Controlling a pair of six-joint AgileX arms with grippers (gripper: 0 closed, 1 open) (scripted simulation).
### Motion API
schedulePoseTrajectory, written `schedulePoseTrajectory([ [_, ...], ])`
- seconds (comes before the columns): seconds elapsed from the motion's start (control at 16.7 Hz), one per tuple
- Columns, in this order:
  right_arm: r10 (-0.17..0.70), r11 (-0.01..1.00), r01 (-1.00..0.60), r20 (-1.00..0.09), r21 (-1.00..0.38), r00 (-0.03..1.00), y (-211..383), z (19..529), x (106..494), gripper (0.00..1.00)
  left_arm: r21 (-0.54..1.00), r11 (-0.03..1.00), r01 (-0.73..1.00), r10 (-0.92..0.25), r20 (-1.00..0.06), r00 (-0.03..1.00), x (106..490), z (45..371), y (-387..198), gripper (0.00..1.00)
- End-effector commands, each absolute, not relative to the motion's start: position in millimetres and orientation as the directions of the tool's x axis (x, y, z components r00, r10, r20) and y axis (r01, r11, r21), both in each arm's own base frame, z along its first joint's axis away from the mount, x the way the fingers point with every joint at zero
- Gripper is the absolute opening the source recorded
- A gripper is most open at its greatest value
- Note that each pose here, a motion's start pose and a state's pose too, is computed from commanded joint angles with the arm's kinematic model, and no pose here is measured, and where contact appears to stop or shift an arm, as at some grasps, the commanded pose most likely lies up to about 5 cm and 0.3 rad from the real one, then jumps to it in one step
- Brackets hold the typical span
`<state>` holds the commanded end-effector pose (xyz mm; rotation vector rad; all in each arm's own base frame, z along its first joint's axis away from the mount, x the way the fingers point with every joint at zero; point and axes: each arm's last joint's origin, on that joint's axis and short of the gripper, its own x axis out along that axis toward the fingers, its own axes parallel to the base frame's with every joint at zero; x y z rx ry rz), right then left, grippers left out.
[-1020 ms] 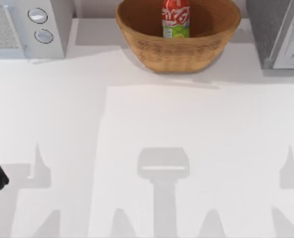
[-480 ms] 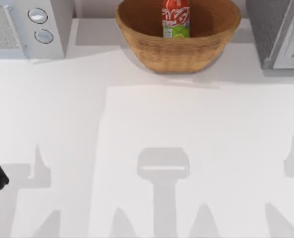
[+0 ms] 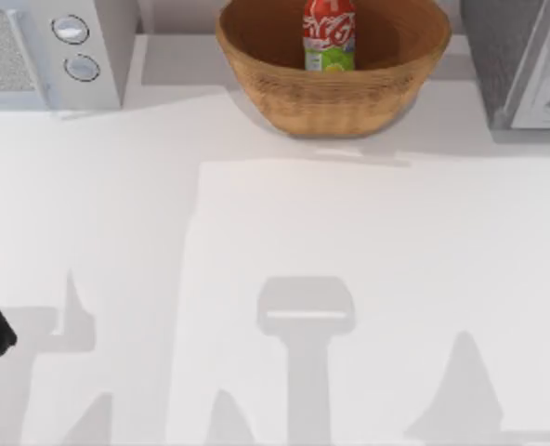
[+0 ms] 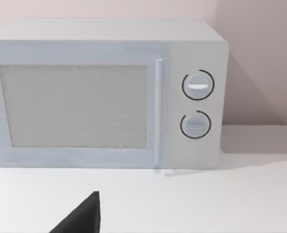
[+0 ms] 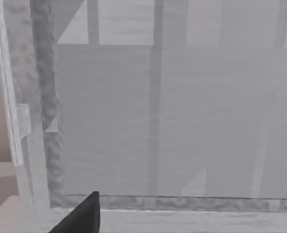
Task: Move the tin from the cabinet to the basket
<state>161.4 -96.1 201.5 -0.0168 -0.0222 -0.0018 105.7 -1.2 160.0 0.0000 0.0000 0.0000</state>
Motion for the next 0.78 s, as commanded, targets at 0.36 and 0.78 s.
schedulePoseTrajectory([
  [0.36, -0.002, 1.000, 0.002, 0.000, -0.001, 1.000, -175.4, 174.3, 162.6, 1.00, 0.000, 1.000, 0.000, 0.000, 0.000, 1.000, 105.7, 160.0, -1.2, 1.00],
  [0.78, 0.001, 1.000, -0.001, -0.001, 0.000, 1.000, -201.4, 160.3, 153.9, 1.00, 0.000, 1.000, 0.000, 0.000, 0.000, 1.000, 105.7, 160.0, -1.2, 1.00],
])
